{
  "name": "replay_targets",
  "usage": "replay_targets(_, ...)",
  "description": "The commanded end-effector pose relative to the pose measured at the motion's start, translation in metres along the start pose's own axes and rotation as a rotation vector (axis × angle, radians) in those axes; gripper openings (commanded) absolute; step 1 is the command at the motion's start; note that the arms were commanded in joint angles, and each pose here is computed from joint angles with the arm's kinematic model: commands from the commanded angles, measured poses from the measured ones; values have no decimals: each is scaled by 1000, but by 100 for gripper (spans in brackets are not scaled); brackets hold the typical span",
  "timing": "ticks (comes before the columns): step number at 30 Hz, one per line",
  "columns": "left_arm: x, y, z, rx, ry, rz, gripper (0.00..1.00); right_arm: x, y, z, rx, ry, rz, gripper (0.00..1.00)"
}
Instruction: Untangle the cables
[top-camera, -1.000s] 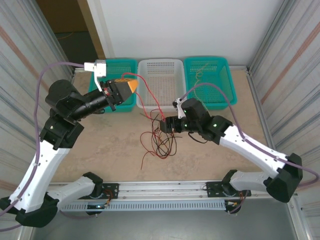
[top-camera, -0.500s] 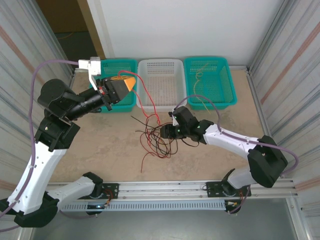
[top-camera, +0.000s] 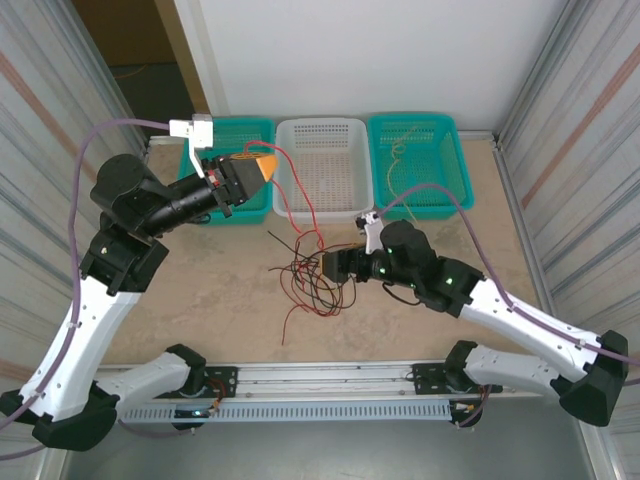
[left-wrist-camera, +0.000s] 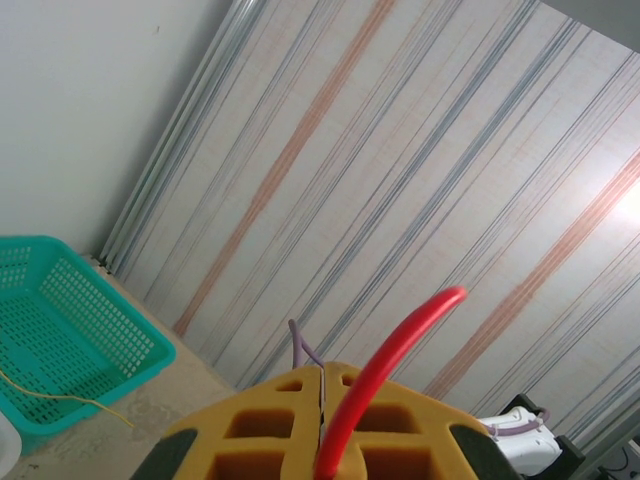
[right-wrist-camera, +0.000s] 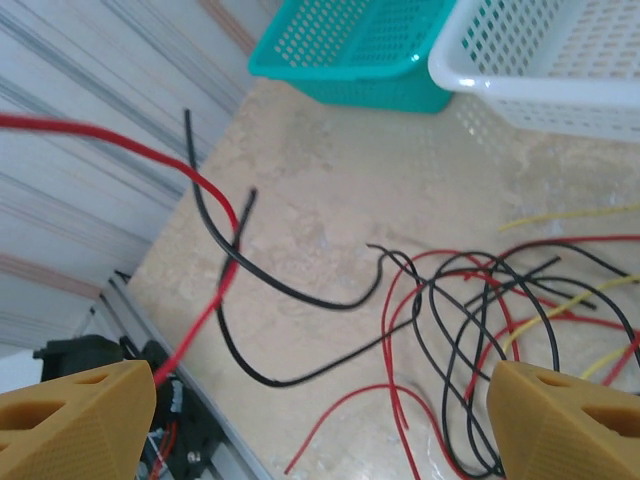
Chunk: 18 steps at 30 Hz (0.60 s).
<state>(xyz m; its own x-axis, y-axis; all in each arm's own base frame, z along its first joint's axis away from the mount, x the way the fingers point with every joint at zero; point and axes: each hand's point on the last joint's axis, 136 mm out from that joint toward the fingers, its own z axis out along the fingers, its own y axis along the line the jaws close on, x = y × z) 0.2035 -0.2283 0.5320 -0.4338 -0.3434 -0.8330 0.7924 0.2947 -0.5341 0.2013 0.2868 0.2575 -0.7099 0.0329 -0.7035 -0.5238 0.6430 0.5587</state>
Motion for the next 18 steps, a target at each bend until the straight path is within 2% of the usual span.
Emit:
replay_targets(1,-10,-11,0,39,-32,12,0,-17,27,14,-78,-17,-64,84)
replay_targets(8,-13,-11,2,37,-32,13,0,-6,21,67,-55,45,-57,73)
replay_targets(12,-18,-11,4,27,-32,16,0,26,-2,93,-20,113,3,53)
replay_targets(15,-24,-10,6,9,-36,25,0,57,-25,107,14,171,71,35)
replay_targets(18,-30,-5,7,-22,-45,26,0,84,-42,116,41,216,133,30)
